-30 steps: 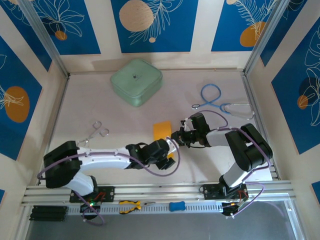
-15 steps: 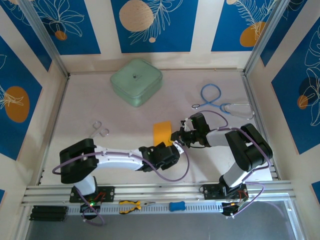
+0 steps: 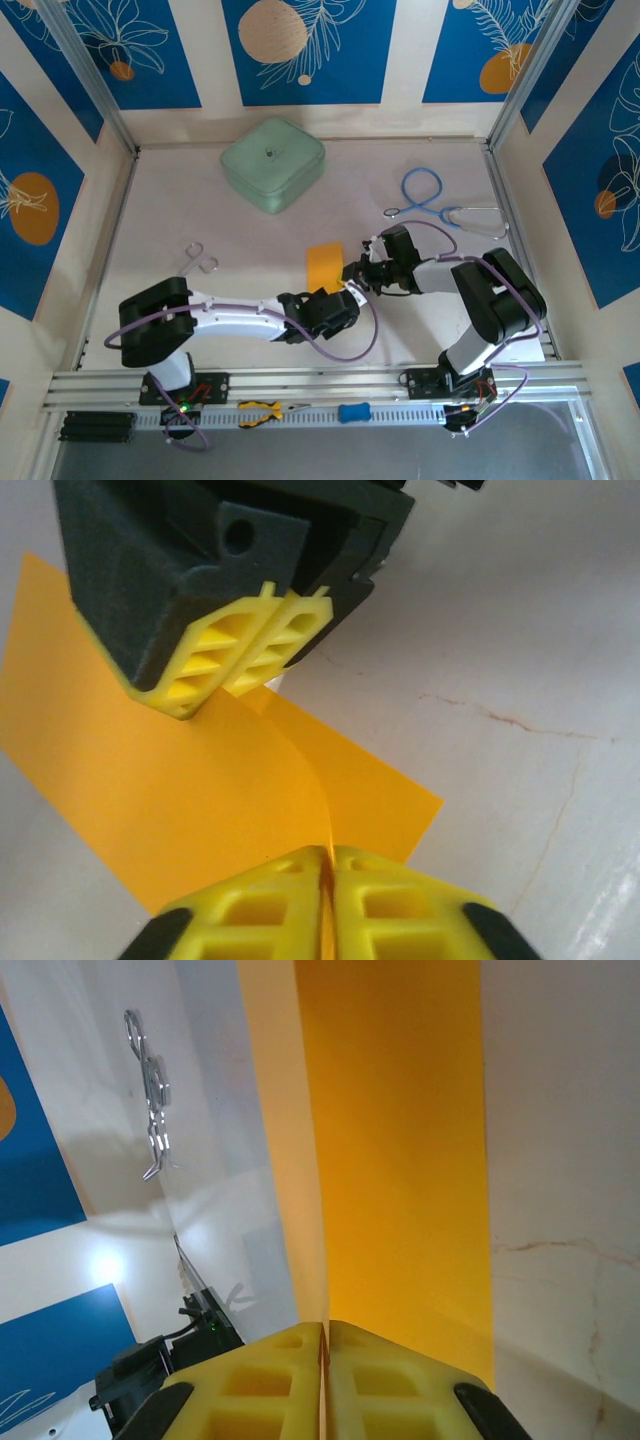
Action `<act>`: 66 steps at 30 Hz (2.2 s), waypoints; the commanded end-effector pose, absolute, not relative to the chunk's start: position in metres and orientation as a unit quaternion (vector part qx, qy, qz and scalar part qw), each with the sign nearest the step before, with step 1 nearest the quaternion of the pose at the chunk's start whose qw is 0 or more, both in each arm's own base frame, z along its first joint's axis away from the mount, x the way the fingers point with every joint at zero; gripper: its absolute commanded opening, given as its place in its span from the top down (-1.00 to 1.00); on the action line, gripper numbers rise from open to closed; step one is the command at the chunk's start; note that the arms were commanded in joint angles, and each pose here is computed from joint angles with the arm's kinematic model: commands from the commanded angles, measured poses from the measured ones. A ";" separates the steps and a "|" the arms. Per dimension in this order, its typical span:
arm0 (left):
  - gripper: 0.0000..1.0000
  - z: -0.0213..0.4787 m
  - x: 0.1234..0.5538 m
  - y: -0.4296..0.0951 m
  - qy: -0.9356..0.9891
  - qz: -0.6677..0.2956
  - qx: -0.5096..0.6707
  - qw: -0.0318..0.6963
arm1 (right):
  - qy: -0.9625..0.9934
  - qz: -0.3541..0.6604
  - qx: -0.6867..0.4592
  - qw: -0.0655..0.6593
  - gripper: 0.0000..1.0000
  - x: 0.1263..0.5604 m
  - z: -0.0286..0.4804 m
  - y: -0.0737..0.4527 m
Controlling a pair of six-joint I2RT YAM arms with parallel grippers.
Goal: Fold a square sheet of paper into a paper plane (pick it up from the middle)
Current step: Fold the triangle a second time at the center of the table.
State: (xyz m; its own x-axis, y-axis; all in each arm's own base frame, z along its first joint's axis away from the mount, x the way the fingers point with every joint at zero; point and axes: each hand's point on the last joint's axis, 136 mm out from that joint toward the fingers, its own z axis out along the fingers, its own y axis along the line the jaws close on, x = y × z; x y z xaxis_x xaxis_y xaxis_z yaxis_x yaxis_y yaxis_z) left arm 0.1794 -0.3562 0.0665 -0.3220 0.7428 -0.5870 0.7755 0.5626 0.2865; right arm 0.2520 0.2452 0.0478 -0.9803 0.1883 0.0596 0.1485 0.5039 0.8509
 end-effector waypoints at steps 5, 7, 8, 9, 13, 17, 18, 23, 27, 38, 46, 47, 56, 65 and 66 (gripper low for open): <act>0.94 0.078 0.179 -0.359 0.823 -0.061 0.446 0.346 | 0.876 0.471 0.104 0.025 0.63 0.246 0.052 0.235; 0.98 0.079 0.179 -0.359 0.829 -0.082 0.437 0.339 | 0.883 0.455 0.109 0.033 0.55 0.245 0.052 0.229; 1.00 0.081 0.179 -0.360 0.833 -0.100 0.430 0.333 | 0.887 0.446 0.113 0.040 0.48 0.244 0.052 0.225; 1.00 0.082 0.179 -0.360 0.837 -0.123 0.421 0.326 | 0.891 0.437 0.116 0.046 0.40 0.242 0.052 0.221; 1.00 0.088 0.183 -0.357 0.852 -0.209 0.376 0.298 | 0.898 0.416 0.125 0.067 0.18 0.235 0.059 0.208; 1.00 0.088 0.190 -0.349 0.860 -0.285 0.325 0.272 | 0.903 0.407 0.119 0.074 0.18 0.225 0.068 0.202; 1.00 0.088 0.192 -0.347 0.862 -0.298 0.313 0.266 | 0.902 0.410 0.115 0.071 0.21 0.222 0.070 0.203; 1.00 0.086 0.198 -0.342 0.863 -0.339 0.281 0.247 | 0.900 0.423 0.094 0.049 0.50 0.206 0.069 0.221; 1.00 0.082 0.201 -0.340 0.867 -0.347 0.266 0.240 | 0.901 0.428 0.069 0.031 0.68 0.196 0.064 0.241; 0.83 0.077 0.202 -0.333 0.872 -0.338 0.267 0.233 | 0.897 0.439 0.058 0.017 0.80 0.201 0.054 0.262; 0.73 0.078 0.209 -0.332 0.872 -0.334 0.271 0.234 | 0.896 0.440 0.063 0.018 0.82 0.206 0.049 0.264; 0.71 0.078 0.210 -0.333 0.872 -0.334 0.273 0.233 | 0.896 0.439 0.064 0.018 0.82 0.205 0.048 0.263; 0.61 0.078 0.219 -0.340 0.866 -0.345 0.282 0.229 | 0.897 0.436 0.066 0.016 0.82 0.205 0.045 0.261; 0.73 0.076 0.224 -0.339 0.865 -0.343 0.285 0.228 | 0.898 0.434 0.071 0.014 0.83 0.205 0.042 0.258; 0.78 0.076 0.224 -0.339 0.866 -0.343 0.285 0.227 | 0.898 0.434 0.073 0.013 0.83 0.205 0.042 0.257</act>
